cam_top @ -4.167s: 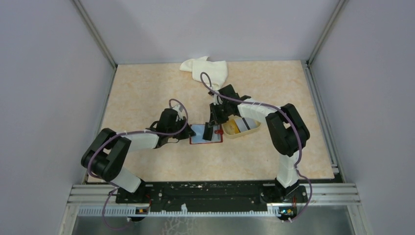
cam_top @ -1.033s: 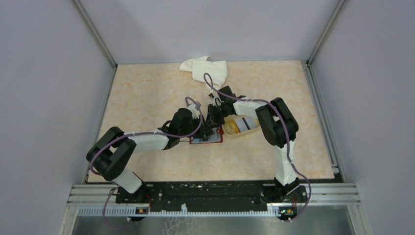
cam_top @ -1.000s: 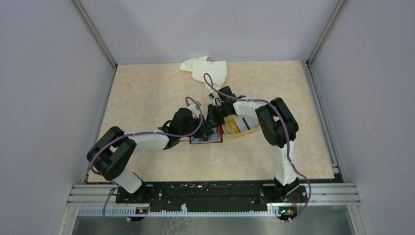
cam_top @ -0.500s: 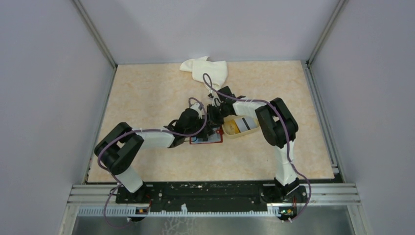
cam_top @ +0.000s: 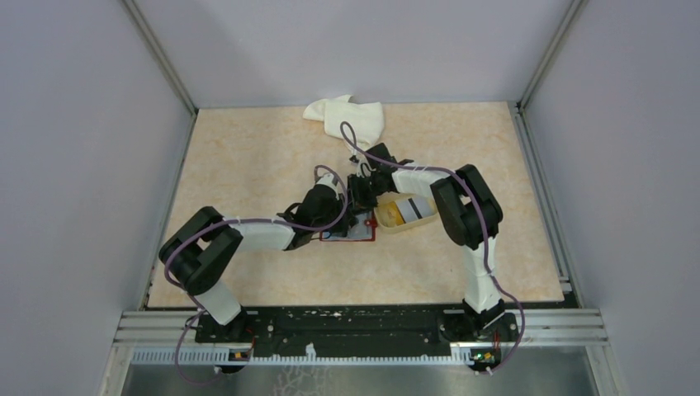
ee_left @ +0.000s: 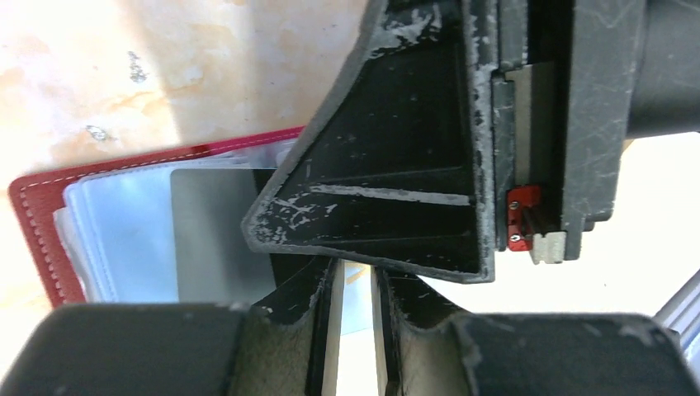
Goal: Put the credit cards into the card holder
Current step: Insert the credit card into the card holder.
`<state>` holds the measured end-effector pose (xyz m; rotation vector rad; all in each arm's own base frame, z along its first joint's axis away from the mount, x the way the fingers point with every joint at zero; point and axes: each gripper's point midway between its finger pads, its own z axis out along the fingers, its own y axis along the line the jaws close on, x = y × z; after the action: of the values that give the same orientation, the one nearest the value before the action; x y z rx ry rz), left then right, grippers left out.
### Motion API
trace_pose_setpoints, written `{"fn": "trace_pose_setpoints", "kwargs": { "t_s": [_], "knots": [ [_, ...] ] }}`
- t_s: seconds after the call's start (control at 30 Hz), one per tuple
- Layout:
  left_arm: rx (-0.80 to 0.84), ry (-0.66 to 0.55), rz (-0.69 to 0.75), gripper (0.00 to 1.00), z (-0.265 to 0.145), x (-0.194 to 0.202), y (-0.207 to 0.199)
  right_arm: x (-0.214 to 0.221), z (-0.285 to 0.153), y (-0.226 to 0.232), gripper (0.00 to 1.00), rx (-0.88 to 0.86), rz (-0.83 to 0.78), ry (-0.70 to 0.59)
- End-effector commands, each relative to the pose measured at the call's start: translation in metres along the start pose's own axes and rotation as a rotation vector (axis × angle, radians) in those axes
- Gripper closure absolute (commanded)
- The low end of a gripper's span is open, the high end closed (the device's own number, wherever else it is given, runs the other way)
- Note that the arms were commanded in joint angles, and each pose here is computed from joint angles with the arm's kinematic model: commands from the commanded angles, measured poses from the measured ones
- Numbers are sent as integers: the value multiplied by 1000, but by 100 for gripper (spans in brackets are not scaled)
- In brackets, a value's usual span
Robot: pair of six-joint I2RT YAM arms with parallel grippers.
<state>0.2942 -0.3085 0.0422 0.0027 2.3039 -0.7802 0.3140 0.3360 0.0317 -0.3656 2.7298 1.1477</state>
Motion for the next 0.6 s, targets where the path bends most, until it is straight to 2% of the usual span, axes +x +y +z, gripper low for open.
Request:
{"fn": "trace_pose_setpoints", "kwargs": {
  "t_s": [0.0, 0.57],
  "knots": [
    [-116, -6, 0, 75, -3, 6, 29, 2, -8, -10, 72, 79, -37, 9],
    [-134, -15, 19, 74, -8, 2, 32, -19, -40, 3, 70, 67, -84, -72]
  ]
}}
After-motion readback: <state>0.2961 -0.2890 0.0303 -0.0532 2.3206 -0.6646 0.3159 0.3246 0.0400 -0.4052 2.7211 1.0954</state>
